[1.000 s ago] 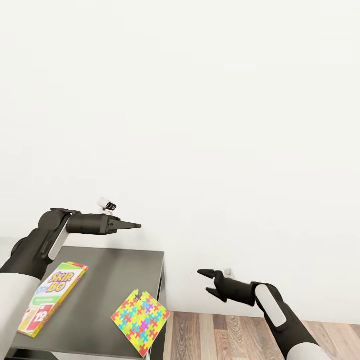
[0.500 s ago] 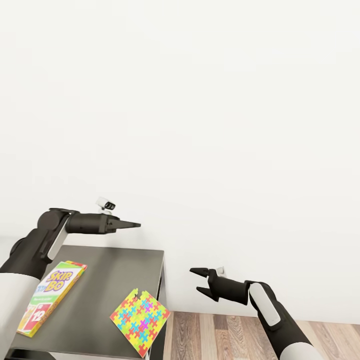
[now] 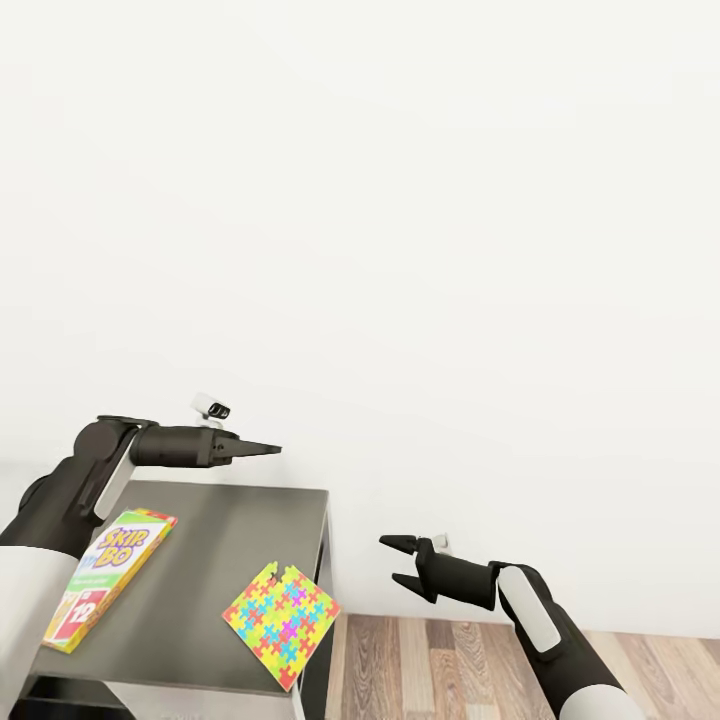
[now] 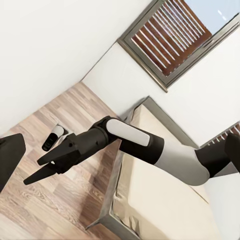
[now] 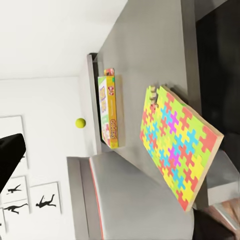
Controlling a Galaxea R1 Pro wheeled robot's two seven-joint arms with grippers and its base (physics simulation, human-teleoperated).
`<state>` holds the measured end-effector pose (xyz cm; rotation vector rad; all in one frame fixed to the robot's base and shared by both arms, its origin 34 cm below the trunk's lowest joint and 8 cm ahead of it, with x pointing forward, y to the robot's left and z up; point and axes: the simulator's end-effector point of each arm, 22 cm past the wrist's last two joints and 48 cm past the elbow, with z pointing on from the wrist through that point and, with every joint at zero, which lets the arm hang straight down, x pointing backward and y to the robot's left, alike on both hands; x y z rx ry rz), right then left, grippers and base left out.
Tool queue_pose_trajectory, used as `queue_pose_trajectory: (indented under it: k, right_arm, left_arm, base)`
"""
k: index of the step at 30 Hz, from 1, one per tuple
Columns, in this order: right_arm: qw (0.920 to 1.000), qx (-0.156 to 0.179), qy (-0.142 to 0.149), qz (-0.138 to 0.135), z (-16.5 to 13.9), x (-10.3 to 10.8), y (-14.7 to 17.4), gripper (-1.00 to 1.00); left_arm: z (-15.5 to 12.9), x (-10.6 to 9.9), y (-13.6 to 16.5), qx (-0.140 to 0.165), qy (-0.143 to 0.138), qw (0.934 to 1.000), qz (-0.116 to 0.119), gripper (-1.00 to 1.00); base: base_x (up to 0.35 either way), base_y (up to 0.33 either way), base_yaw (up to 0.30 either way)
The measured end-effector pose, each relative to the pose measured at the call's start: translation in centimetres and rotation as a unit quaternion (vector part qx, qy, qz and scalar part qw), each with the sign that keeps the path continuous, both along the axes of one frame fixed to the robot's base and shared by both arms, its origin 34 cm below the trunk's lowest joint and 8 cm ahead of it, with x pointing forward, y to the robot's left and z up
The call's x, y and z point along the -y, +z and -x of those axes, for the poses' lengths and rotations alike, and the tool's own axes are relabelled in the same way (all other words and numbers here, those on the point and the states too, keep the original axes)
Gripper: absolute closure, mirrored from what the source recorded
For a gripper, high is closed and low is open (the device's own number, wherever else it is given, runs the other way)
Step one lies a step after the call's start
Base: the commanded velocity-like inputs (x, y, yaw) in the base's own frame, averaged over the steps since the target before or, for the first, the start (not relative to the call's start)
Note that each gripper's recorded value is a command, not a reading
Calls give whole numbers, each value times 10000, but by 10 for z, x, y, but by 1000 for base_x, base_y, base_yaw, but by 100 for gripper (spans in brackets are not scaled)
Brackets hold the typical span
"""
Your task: Put all the toys in the child's room - the three board games (two on the bed and one on the table), the two jigsaw puzzles on the table, and the tennis ball on the table - inside the toy box on the table in the child's room.
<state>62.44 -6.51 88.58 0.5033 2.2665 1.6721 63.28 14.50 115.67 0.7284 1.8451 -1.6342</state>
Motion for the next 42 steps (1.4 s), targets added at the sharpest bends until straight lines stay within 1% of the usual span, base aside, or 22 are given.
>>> queue_pose_trajectory:
  k: [8,11,20,28,33,36,38,40,42]
  right_arm:
    - [10000,-5,-9,30,-2,3,-12,-100]
    - [10000,-2,-13,44,-3,4,-16,-100]
    - [10000,5,-2,16,-3,0,-27,-100]
    - [10000,29,4,87,-4,-1,-40,-100]
    - [9998,59,-33,176,-6,-1,-50,-100]
    - [9993,105,-79,337,-9,2,-61,-100]
    - [9988,132,-63,477,-9,4,-69,-100]
    - [9984,143,-42,540,-8,3,-74,-100]
    - [9985,153,-5,521,-7,-5,-76,-100]
  left_arm:
    - [-1,0,-10,0,-3,10000,-3,-100]
    - [-2,0,-14,2,-1,10000,-5,-100]
    - [-3,1,-26,2,-6,10000,-1,-100]
    - [-2,2,-35,45,-33,10000,-17,-100]
    - [5,8,-34,250,-142,9996,-48,-100]
    - [25,18,-30,558,-333,9979,-76,-100]
    - [40,24,-24,772,-485,9958,-30,-100]
    - [47,28,-23,843,-568,9948,20,-100]
    - [53,32,-26,865,-673,9940,50,-100]
  base:
    - [-161,0,0]
    - [-34,0,0]
    - [-4,0,0]
    - [0,0,0]
    - [0,0,0]
    - [0,0,0]
    - [0,0,0]
    - [0,0,0]
    - [0,0,0]
